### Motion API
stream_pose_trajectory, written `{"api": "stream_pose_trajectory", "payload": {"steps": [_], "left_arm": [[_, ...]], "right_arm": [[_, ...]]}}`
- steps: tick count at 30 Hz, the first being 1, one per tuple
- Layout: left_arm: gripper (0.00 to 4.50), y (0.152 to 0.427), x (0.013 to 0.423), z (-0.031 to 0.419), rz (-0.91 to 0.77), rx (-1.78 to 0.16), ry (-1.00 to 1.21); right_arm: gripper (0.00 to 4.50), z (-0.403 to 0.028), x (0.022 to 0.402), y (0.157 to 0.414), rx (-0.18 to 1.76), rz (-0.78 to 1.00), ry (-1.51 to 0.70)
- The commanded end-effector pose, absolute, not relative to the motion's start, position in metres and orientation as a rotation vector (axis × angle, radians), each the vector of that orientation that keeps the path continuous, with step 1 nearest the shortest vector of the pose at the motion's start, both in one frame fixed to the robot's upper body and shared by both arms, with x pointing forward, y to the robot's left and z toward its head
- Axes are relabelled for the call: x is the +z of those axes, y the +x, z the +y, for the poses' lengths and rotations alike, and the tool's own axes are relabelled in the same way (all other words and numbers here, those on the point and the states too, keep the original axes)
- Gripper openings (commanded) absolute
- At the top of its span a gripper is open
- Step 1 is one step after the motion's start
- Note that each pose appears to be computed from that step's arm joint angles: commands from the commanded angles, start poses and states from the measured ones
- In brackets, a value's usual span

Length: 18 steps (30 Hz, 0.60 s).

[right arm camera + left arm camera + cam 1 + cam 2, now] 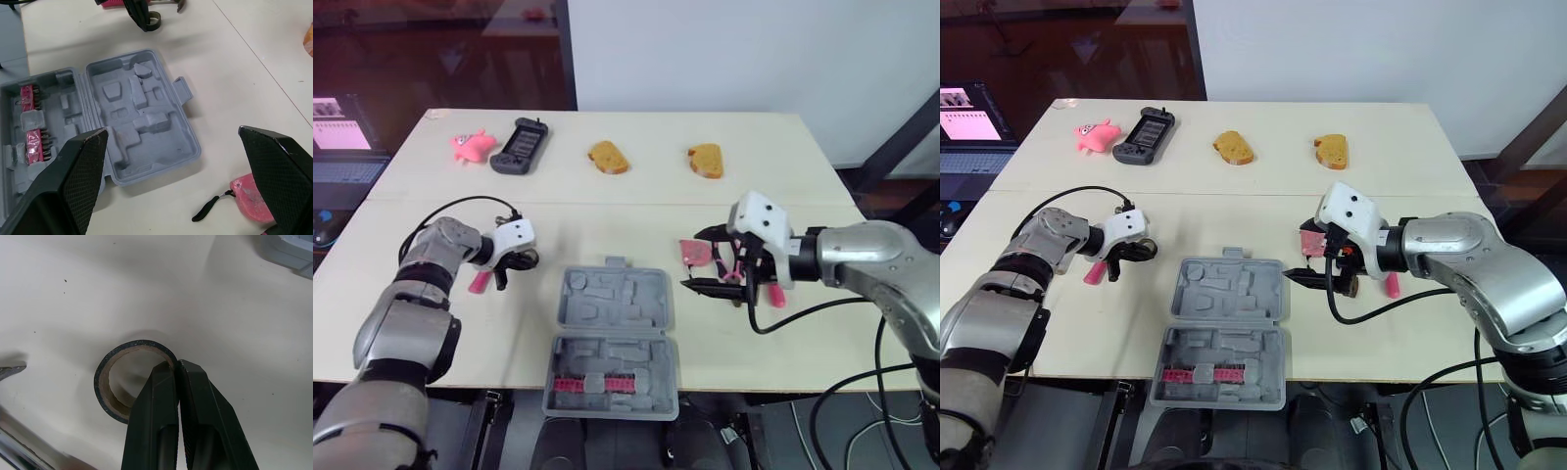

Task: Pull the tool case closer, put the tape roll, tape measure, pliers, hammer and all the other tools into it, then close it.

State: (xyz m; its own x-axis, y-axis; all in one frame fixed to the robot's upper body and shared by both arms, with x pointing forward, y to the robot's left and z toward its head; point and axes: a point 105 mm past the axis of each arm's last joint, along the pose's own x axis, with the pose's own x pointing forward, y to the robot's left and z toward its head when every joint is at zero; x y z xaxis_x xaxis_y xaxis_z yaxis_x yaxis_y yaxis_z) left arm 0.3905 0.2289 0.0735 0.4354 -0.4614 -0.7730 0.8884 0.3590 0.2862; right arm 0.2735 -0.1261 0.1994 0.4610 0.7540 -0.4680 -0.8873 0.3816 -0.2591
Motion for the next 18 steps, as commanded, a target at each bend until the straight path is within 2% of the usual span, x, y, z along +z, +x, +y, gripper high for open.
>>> {"api": "stream_pose_trajectory", "payload": {"steps": [1,4,9,12,18], "left_arm": [[0.01,0.402,0.110,0.226,0.592,-0.954,0.787],[0.01,0.405,0.132,0.215,0.564,-1.015,0.777],[0.01,0.392,0.158,0.173,0.528,-1.286,0.737],[0.01,0.381,0.155,0.156,0.546,-1.410,0.814],[0.01,0.362,0.124,0.148,0.561,-1.517,0.979]], "right_arm": [[4.50,-0.129,0.211,0.269,1.050,0.247,-0.545],[4.50,-0.129,0.209,0.265,1.060,0.257,-0.538],[4.50,-0.128,0.200,0.253,1.099,0.323,-0.507],[4.50,-0.132,0.191,0.251,1.084,0.369,-0.512],[4.50,-0.131,0.186,0.251,1.067,0.377,-0.513]]}}
